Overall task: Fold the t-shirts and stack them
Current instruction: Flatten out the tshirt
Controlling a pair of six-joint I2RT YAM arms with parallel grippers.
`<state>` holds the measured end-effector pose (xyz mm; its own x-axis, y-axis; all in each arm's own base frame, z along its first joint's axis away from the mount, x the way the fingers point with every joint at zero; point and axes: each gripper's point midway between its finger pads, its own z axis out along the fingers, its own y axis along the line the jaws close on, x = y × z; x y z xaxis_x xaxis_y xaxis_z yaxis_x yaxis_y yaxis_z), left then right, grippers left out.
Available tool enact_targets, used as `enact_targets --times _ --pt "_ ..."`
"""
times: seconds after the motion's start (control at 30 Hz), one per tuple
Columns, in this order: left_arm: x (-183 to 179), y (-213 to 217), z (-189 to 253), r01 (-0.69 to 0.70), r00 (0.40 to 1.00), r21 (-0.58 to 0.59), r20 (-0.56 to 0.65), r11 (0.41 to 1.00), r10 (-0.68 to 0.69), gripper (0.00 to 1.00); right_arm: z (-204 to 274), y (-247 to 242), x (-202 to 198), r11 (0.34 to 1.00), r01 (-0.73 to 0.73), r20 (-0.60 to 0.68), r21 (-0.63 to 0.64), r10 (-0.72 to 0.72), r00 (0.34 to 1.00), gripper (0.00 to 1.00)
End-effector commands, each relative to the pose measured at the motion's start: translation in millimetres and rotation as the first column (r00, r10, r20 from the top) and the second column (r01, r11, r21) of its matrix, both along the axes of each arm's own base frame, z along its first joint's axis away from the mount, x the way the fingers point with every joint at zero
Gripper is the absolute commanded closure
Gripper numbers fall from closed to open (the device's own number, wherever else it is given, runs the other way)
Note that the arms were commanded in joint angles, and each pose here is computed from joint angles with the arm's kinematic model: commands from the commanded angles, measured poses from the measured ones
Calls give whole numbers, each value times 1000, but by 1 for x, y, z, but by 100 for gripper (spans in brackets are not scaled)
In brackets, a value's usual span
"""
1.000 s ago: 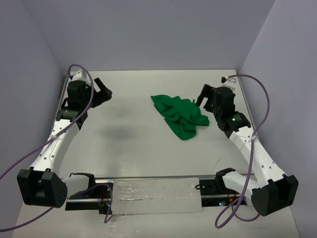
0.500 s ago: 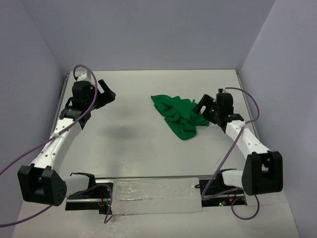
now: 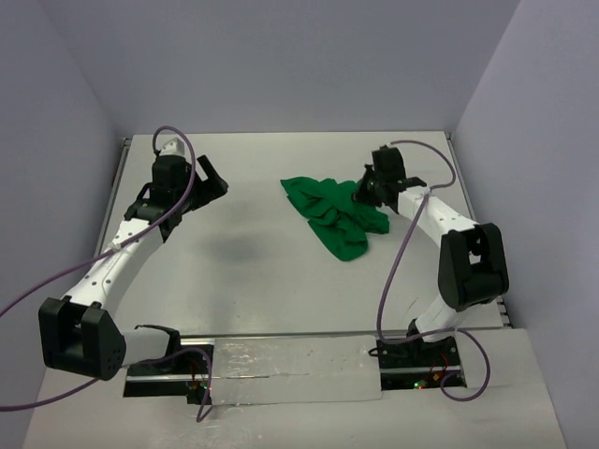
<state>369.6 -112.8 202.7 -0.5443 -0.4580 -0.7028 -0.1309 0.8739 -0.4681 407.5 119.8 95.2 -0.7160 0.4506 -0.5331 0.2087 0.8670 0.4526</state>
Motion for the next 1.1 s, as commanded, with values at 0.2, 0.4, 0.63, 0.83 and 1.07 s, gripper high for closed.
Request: enact_targets --times 0.2,0.4,0.63,0.83,1.07 --pt "16 35 40 -196 980 36 21 980 195 8 381 95 -27 966 -248 704 66 131 698 91" --pt "17 76 111 -295 944 29 159 955 287 9 474 69 -87 953 -281 859 115 47 510 91" --pt "26 75 132 -257 948 20 202 966 248 9 350 9 -20 978 -83 696 191 -76 714 91" --pt "43 53 47 -182 983 67 -21 981 184 12 117 -34 66 991 121 138 66 -129 982 34" --pt "-1 -10 -58 -47 977 79 -206 996 63 13 104 -48 15 984 165 217 63 -175 960 11"
